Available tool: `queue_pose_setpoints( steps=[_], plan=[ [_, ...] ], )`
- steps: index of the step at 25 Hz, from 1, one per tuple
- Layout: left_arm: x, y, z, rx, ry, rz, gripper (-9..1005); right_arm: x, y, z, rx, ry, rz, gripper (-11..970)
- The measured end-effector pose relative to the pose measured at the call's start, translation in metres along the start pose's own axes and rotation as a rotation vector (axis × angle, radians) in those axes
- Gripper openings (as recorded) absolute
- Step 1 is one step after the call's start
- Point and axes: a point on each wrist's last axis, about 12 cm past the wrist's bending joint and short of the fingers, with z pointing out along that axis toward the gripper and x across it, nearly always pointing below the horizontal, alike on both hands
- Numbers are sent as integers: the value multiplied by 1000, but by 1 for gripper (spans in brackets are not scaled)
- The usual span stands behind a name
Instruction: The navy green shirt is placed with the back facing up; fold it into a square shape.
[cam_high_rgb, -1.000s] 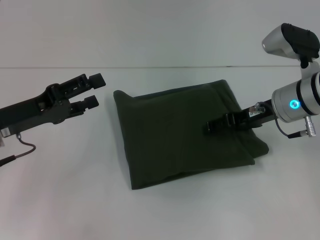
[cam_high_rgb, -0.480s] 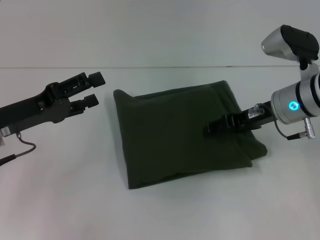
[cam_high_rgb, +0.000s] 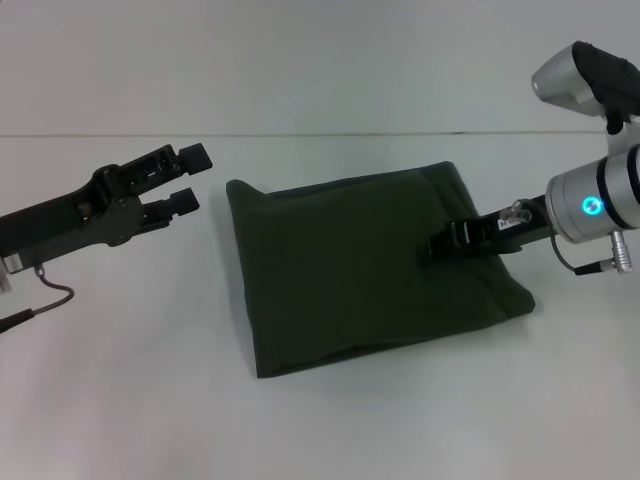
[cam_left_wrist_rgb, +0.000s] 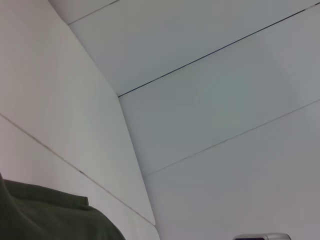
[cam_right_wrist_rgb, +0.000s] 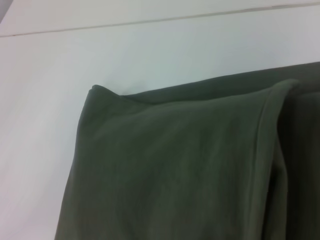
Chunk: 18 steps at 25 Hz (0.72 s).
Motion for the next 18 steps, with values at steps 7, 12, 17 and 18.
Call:
queue_pose_setpoints(
  steps=[7,12,17,18],
  plan=[
    [0,0,0,1,-3,-1,950,0,1,0,-4,-3,0,232],
    [0,0,-1,0,-5,-2,950,-4,3,-4,-14,-21,-6,65],
    [0,0,-2,1,-11,-3,950,-14,9,-15,-29,-55,-27,65],
    [-1,0,-2,2,-14,-3,950,-18,12,-18,-29,-67,-34,66]
  ],
)
